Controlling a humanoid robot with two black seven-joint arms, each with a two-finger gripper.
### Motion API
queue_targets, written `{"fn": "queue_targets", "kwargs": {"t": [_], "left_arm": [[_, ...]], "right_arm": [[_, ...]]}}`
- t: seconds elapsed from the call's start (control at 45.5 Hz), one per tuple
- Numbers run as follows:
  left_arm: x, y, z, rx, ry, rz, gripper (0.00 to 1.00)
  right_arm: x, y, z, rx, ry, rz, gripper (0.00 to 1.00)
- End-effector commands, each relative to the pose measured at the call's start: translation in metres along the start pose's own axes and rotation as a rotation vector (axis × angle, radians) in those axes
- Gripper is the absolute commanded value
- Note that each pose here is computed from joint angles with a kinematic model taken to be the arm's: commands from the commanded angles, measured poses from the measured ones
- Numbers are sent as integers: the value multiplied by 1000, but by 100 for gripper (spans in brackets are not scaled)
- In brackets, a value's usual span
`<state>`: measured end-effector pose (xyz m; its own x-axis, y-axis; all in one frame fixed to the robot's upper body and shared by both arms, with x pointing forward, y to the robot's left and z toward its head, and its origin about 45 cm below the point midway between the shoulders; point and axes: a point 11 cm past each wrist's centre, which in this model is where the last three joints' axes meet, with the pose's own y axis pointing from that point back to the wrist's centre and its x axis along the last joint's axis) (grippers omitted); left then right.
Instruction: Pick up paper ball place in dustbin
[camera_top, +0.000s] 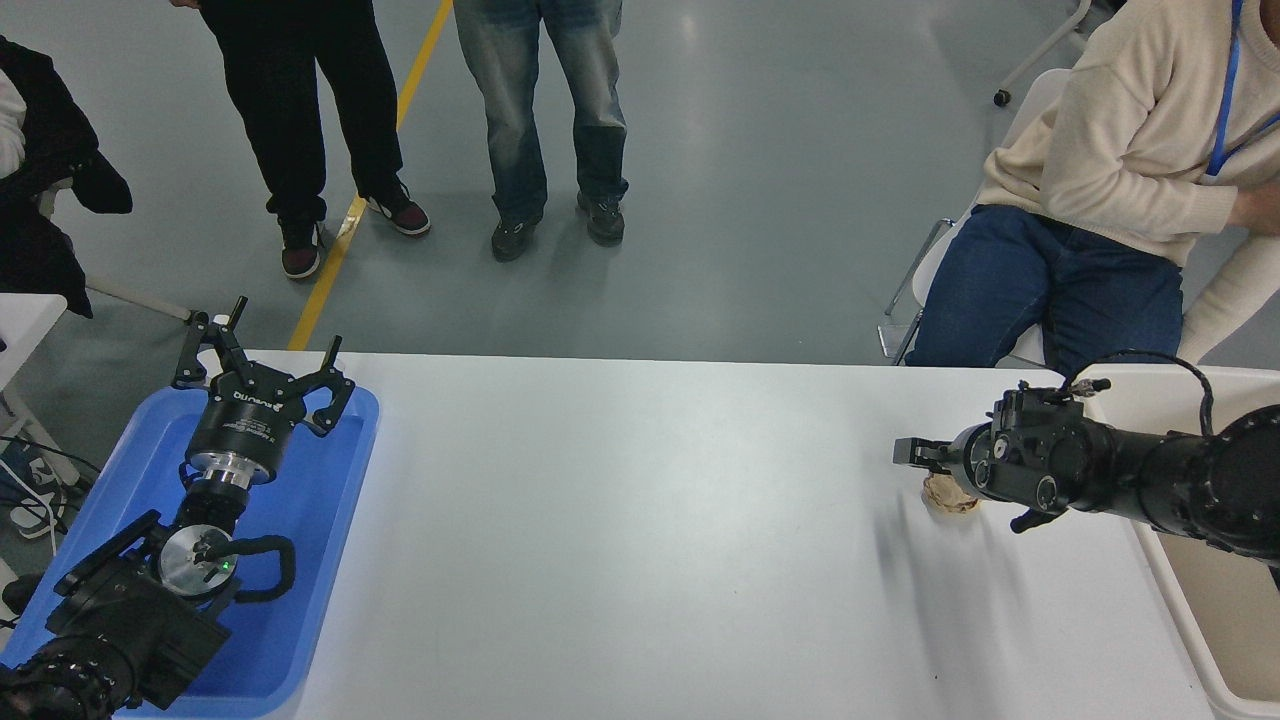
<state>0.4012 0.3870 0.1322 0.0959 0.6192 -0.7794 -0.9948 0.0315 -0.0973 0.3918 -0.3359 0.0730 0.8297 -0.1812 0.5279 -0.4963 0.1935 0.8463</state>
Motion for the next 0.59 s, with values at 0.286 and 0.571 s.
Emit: {"fn": "queue_targets", "kwargs": {"t": [0.286,0.571], "left_arm": [[0,0,1,-1,-1,0,100],[0,0,0,0,0,0,100]], "right_arm": [[-13,-7,3,-8,-19,5,99],[-18,-13,11,-27,-29,54,98]]}}
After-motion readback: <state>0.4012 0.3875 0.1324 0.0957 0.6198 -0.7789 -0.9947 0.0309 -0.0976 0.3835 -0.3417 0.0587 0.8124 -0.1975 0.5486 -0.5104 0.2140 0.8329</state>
